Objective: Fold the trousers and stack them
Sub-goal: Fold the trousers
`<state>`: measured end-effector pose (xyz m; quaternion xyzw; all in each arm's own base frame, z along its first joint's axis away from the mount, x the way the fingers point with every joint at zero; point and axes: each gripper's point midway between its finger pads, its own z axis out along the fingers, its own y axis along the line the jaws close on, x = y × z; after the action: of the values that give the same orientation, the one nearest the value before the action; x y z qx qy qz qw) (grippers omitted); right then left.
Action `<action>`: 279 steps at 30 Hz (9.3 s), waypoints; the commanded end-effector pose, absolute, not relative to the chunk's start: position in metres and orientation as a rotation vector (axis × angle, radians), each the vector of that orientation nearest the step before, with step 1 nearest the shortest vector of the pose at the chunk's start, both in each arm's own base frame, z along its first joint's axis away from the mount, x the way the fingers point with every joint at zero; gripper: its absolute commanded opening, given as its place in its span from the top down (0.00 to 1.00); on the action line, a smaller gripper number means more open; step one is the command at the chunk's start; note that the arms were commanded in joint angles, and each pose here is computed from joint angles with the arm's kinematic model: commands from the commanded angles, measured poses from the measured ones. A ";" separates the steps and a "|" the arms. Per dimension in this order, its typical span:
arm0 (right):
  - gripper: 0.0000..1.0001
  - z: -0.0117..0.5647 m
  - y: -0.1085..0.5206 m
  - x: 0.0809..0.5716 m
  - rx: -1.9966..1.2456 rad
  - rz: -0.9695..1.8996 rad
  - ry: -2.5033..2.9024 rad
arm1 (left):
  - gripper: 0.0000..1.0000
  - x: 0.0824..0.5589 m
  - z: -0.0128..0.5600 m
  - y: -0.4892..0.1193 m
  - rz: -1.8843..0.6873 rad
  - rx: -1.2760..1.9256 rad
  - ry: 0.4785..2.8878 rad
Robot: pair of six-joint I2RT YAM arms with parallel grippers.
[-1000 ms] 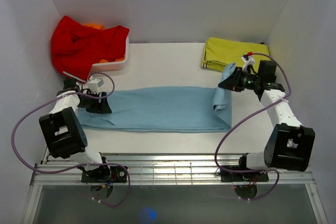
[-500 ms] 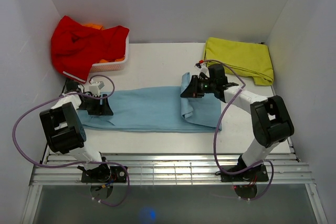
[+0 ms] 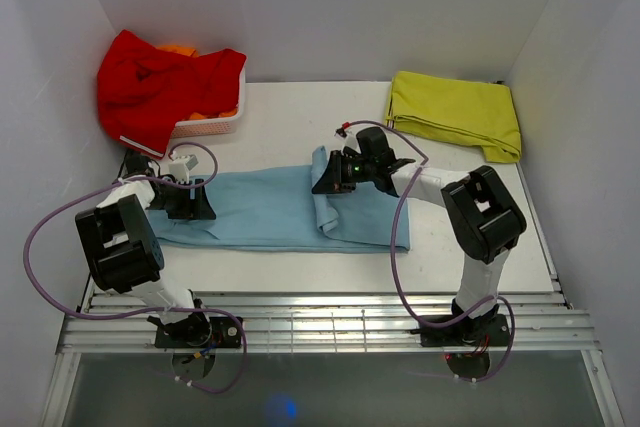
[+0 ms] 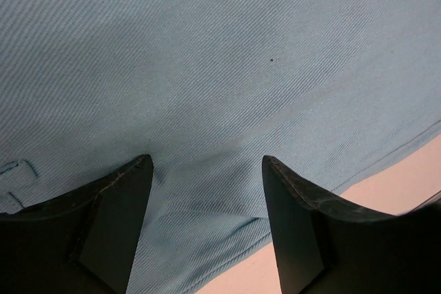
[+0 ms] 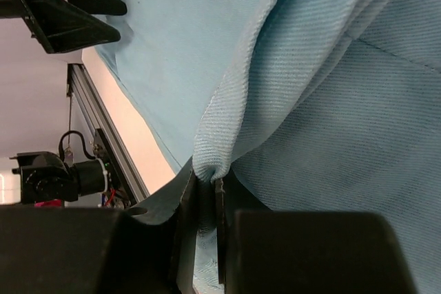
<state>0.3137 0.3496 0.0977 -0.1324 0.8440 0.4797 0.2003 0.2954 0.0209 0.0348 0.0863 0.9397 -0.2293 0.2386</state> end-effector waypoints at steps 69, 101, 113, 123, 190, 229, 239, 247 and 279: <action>0.28 0.027 0.129 0.309 -0.256 1.283 2.573 | 0.40 0.335 0.079 -0.184 -1.312 0.520 2.265; 0.92 0.082 0.030 0.310 -0.178 1.213 2.497 | 0.22 0.323 0.084 -0.046 -0.870 0.233 2.446; 0.92 0.175 0.024 0.318 -0.258 1.252 2.307 | 0.23 0.327 0.068 0.003 -0.768 0.094 2.438; 0.92 0.233 0.063 0.328 -0.235 1.533 2.037 | 0.36 0.313 0.027 -0.013 -0.939 0.056 2.483; 0.92 0.201 0.480 0.305 -0.769 1.657 2.124 | 0.45 0.315 0.084 -0.041 -1.089 0.114 2.269; 0.92 0.218 0.552 0.311 -0.655 1.848 2.053 | 1.00 0.312 -0.005 -0.013 -0.891 -0.116 2.534; 0.92 0.167 0.565 0.316 -0.626 1.819 2.124 | 0.56 0.312 0.009 -0.009 -0.867 -0.111 2.511; 0.53 0.175 0.570 0.316 -0.656 1.857 2.058 | 0.09 0.318 0.048 0.055 -0.673 -0.242 2.446; 0.10 0.108 0.306 0.459 -1.336 0.923 1.839 | 0.17 0.428 0.123 -0.025 -0.807 0.146 2.216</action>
<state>0.4497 0.3140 0.0989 -0.4515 0.7573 0.3704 0.2923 0.3941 -0.0361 0.0980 0.0506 0.8747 -0.3532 0.3280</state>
